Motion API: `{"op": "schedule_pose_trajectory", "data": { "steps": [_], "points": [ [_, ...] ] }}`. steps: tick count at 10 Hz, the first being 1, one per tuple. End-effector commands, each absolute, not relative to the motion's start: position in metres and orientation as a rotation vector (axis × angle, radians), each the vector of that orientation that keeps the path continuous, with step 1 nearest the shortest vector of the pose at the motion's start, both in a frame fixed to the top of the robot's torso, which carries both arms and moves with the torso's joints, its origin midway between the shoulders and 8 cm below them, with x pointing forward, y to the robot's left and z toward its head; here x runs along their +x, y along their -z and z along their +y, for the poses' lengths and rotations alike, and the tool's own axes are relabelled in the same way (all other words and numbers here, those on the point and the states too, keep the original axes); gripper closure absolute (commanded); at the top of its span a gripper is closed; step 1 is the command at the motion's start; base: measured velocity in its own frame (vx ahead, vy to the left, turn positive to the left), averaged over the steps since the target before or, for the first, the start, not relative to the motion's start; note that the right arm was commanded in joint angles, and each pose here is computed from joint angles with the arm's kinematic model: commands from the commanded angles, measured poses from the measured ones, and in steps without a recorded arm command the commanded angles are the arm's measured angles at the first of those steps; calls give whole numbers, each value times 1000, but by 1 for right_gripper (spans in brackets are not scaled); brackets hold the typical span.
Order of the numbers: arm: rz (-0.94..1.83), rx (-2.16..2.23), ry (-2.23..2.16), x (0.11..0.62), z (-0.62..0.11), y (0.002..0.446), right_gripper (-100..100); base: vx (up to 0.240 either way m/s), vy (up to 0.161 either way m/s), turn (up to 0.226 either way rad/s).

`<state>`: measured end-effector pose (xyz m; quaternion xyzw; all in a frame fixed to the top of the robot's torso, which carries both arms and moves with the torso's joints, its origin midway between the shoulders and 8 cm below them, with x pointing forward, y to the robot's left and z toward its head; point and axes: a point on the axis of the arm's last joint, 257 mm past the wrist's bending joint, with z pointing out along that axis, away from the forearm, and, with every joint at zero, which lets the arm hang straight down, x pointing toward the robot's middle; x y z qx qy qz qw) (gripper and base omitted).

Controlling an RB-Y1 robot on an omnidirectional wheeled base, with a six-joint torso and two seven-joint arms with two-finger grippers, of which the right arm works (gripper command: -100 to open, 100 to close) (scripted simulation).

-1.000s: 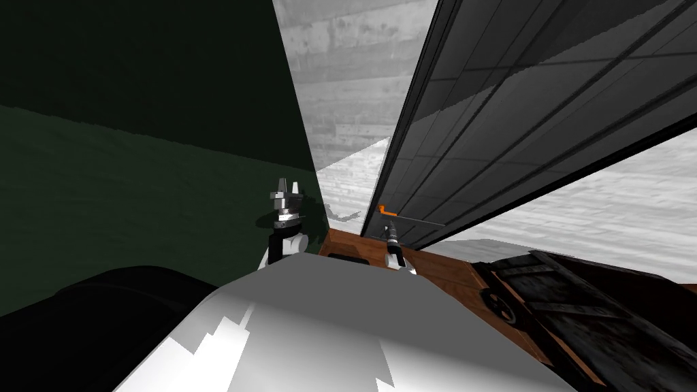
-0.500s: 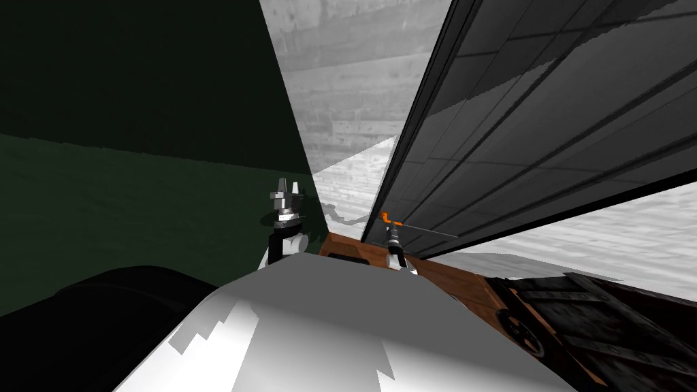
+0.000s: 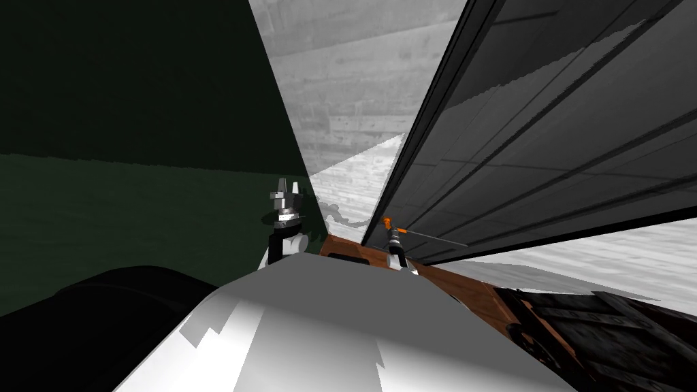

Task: Pull the door open

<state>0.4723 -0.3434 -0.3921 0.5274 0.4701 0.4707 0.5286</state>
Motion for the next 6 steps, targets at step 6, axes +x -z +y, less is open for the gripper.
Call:
{"op": "schedule_pose_trajectory", "data": {
  "steps": [6],
  "points": [
    [1129, 1260, -1124, 467, -350, 394, 100, -28, -3, 15]
  ]
}}
